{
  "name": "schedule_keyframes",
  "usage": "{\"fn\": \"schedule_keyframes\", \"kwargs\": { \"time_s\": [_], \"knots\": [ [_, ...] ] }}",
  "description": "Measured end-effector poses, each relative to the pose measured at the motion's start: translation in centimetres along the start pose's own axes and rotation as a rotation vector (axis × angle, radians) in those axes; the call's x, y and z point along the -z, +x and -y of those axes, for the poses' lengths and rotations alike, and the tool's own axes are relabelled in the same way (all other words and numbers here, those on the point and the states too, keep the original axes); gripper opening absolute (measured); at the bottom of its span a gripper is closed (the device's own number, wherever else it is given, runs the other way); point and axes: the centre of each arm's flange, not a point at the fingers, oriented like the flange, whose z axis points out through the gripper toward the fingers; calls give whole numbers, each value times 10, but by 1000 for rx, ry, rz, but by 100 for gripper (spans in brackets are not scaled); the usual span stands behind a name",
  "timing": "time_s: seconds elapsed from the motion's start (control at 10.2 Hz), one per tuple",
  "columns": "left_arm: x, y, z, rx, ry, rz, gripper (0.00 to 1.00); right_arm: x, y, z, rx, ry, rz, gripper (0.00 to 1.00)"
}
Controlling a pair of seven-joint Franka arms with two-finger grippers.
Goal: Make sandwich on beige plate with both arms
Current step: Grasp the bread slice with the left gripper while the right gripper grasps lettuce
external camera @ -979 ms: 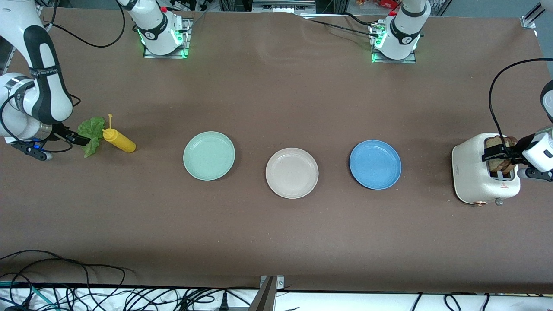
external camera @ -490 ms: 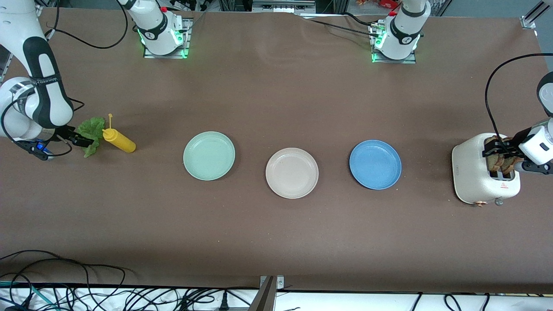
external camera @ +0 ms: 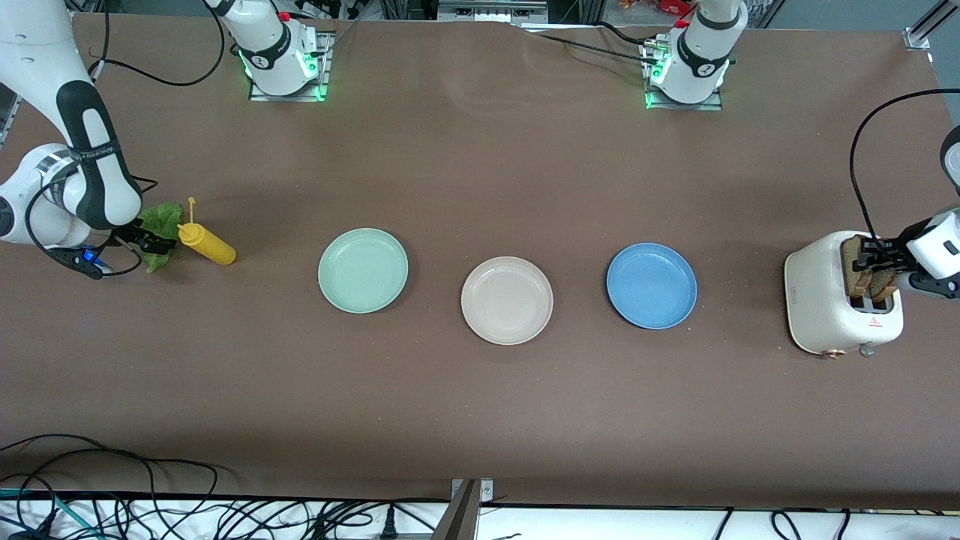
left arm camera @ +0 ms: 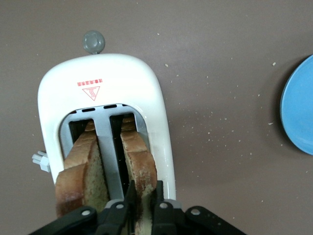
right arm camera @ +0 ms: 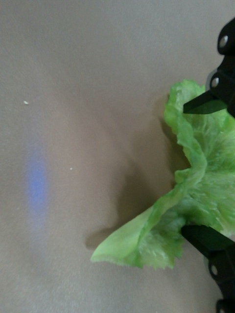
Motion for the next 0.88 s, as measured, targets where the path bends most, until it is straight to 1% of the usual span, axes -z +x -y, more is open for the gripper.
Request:
{"fn": "schedule_keyframes", "kwargs": {
  "time_s": [0.1,0.39,0.59,0.69,0.78,0.88],
  "knots": [
    [0,-1,3,-29,1,-1,12,0,0,1,3,0,0,97],
    [12,2,3,-59,4,-7,12,4,2,3,6,3,-7,54],
    [62,13,-5,-88,-11,14,12,9,3,-1,8,5,-11,28],
    [93,21,-17,-111,-12,18,8,13,3,0,20,8,-17,18],
    [117,29,-34,-140,-16,26,8,16,4,1,37,9,-22,14],
    [132,37,-57,-172,-25,45,8,20,6,2,64,10,-28,14]
  ]
}}
